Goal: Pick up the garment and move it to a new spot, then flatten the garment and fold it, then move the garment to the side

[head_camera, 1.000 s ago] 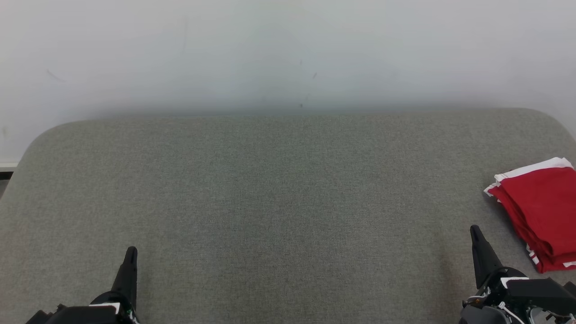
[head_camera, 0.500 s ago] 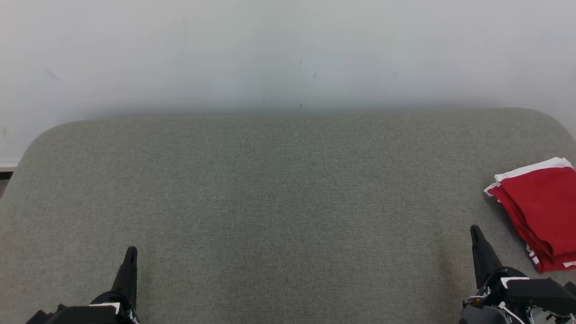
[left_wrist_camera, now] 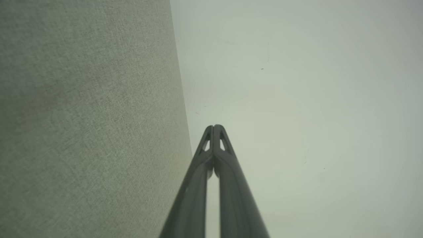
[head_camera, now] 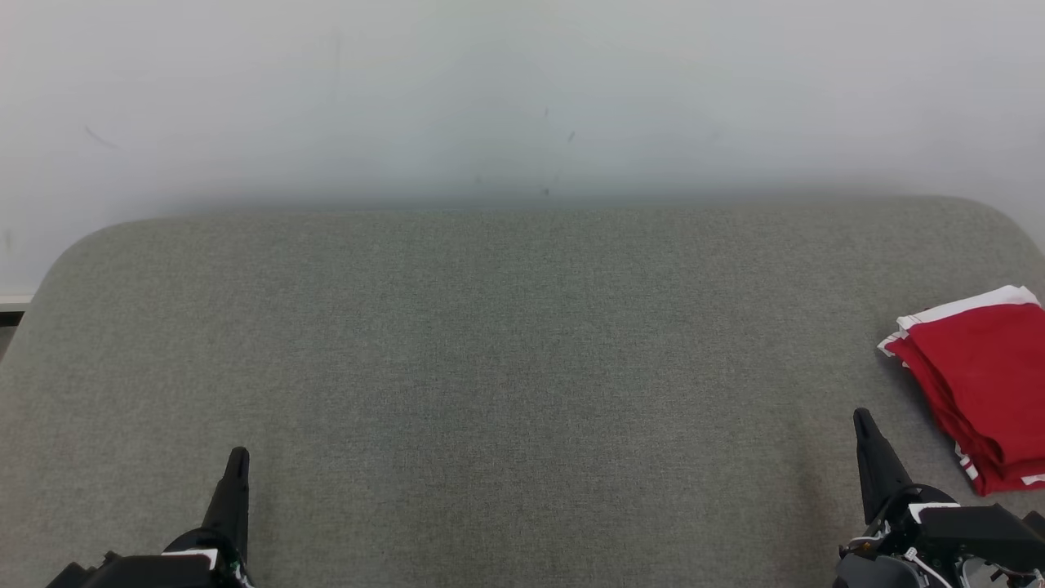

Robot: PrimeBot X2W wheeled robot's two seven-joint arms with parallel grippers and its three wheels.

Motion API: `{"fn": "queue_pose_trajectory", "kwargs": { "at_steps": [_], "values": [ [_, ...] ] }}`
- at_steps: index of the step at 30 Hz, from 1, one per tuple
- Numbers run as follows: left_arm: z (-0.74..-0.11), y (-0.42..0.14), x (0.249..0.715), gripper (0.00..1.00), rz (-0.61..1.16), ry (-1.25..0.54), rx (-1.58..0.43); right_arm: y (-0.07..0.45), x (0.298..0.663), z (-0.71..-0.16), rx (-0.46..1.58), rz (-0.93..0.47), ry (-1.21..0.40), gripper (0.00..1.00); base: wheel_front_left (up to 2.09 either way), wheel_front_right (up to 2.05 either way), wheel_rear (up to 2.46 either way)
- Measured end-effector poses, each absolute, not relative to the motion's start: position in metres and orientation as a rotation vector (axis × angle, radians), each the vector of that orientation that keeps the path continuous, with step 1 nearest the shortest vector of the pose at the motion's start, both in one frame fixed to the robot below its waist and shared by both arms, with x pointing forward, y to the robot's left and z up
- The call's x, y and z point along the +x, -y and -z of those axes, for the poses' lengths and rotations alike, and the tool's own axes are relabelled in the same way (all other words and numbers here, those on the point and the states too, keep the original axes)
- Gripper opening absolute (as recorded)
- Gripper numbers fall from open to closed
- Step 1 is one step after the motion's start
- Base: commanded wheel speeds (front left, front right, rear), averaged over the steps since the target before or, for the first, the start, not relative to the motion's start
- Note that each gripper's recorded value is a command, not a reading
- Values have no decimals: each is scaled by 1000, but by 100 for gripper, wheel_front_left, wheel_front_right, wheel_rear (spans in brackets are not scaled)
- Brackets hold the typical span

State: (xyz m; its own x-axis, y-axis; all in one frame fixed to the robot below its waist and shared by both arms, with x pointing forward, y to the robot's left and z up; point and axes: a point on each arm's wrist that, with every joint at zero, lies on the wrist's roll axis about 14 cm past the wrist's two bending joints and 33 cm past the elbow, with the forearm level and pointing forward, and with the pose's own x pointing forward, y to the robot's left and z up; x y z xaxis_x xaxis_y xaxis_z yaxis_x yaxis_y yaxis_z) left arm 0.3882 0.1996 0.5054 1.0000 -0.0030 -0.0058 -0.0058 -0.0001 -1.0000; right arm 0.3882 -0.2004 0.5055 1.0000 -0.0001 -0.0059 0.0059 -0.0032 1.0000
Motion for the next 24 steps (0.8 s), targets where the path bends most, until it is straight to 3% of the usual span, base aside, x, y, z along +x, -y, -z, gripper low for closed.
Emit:
{"fn": "queue_pose_trajectory", "kwargs": {
  "at_steps": [24],
  "values": [
    [-505,-200,388,0,-2,-7,-1571,201,388,-506,1574,5,-4,0,0,0,0]
  ]
}}
